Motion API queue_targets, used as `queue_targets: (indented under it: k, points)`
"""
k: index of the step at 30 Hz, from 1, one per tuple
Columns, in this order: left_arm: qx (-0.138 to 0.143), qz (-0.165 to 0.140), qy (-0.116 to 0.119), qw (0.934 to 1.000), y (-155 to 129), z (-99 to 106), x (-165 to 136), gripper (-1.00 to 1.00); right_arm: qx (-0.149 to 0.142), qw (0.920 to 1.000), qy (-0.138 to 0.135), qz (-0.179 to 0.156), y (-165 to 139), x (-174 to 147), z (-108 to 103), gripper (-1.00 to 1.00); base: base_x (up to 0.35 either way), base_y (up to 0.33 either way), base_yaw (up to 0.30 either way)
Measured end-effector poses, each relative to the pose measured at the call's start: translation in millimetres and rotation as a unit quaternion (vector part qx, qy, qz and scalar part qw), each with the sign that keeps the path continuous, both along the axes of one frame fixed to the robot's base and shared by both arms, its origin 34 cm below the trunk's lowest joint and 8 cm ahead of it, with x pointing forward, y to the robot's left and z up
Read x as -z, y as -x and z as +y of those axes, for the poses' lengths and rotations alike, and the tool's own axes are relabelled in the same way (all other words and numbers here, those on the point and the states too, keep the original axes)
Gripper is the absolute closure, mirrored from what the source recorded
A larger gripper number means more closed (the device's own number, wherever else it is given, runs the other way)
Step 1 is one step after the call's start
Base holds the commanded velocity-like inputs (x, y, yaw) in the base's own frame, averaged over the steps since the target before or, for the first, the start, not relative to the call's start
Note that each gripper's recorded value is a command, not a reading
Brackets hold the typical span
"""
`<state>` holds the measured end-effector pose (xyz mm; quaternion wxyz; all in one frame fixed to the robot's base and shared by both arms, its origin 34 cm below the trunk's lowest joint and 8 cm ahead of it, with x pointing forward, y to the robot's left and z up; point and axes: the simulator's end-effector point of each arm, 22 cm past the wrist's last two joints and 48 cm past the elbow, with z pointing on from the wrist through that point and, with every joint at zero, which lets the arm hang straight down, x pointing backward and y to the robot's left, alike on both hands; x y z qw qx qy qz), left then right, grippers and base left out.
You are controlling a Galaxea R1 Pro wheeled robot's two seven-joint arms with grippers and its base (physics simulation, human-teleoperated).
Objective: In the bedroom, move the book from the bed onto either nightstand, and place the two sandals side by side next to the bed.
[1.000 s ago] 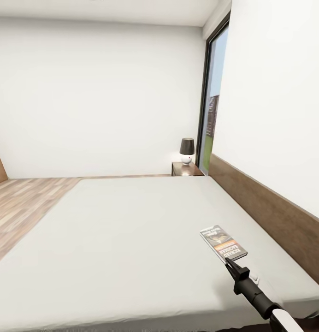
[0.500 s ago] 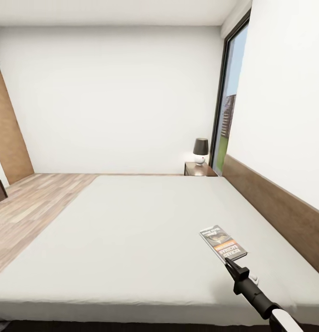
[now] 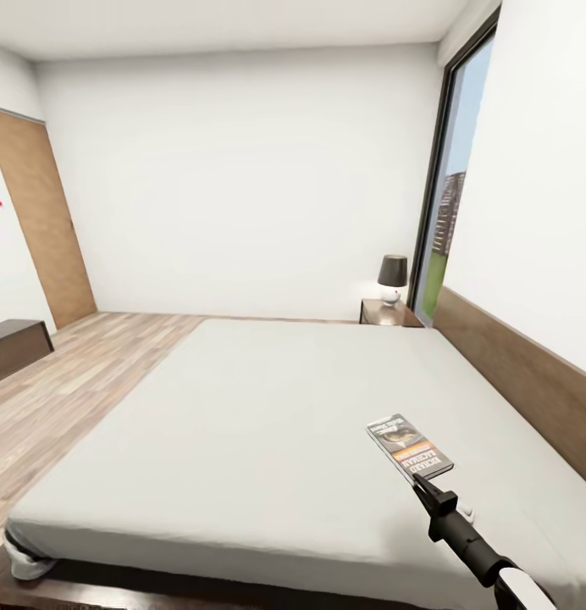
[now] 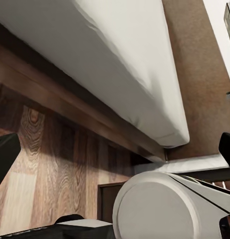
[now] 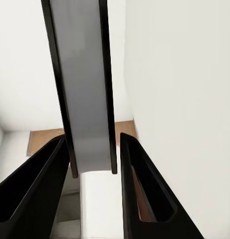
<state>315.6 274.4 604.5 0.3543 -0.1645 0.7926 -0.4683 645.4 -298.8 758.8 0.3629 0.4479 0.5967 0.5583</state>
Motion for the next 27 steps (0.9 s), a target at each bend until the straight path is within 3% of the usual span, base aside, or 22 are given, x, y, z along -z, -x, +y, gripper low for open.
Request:
queue_targets:
  k: [13,27]
  points:
    - [0.000,0.000,0.000,1.0000,-0.2,0.8,0.0,-1.00,-0.001,1.0000,0.000,0.001,0.0,0.5,0.9,1.00,-0.153,0.093,0.216]
    - [-0.003,0.001,-0.002,1.0000,-0.5,2.7,0.4,-1.00,-0.006,1.0000,0.001,-0.007,-2.2,-5.4,5.0,1.00,-0.019,0.009,0.229]
